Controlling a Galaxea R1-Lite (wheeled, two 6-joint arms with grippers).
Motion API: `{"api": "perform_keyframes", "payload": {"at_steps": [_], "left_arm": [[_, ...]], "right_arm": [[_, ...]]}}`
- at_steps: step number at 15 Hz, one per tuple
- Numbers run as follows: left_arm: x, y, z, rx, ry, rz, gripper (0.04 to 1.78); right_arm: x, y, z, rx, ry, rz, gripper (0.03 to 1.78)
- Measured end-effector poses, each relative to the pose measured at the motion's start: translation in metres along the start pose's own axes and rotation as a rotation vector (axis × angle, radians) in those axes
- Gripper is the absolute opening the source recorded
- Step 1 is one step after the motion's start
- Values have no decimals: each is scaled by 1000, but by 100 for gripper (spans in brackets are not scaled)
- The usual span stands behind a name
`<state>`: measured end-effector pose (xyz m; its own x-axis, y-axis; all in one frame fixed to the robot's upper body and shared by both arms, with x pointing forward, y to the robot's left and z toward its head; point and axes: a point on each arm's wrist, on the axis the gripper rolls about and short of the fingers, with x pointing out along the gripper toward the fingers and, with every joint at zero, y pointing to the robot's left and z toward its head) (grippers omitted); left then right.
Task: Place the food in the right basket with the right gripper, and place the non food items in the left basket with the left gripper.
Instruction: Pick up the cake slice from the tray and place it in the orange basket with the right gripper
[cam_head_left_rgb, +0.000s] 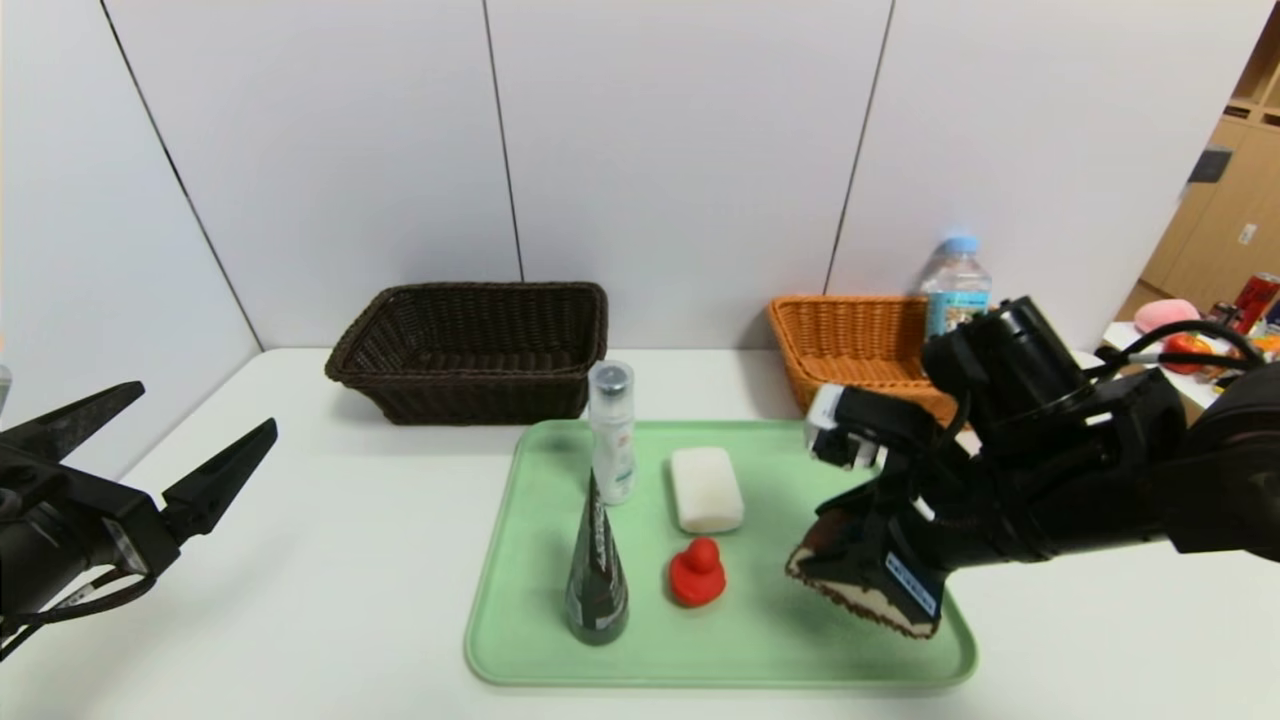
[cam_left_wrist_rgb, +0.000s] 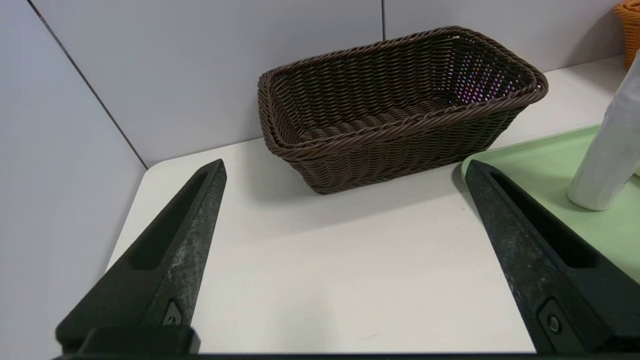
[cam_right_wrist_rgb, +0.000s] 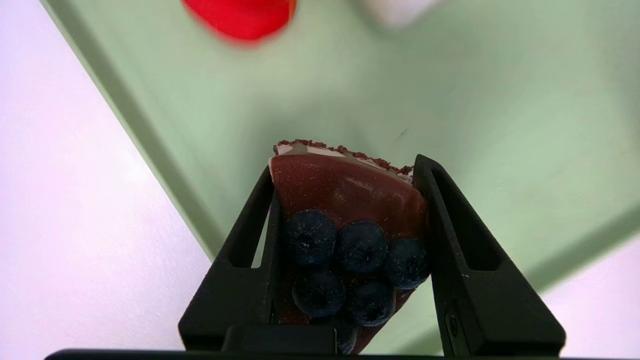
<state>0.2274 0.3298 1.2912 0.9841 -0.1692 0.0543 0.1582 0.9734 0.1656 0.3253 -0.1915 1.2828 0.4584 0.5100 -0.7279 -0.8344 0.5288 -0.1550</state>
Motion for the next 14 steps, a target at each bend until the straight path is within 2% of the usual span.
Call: {"api": "perform_keyframes", "payload": {"at_steps": [2,3,4,6,7,9,12,14], "left_arm": [[0,0,0,0,0,0,169],[0,0,0,0,0,0,169],[0,0,0,0,0,1,169],[1,0,0,-1,4,-1,169],[2,0,-1,-2,8,-3,169],[4,1,1,-1,3,-3,169],[7,1,2,0,3,-4,169],[7,1,2,0,4,-3,169]], "right_arm": [[-28,-10,25,57,-143,-73,81],[-45,-21,36,94,-231,-133,81],[-59,-33,43,118,-302,-191,81],[-87,-68,51,158,-422,-344,81],[-94,-85,52,177,-444,-404,81],[-95,-126,46,232,-437,-503,81],[-73,-171,30,299,-380,-584,81],[-53,-189,21,324,-339,-603,81]]}}
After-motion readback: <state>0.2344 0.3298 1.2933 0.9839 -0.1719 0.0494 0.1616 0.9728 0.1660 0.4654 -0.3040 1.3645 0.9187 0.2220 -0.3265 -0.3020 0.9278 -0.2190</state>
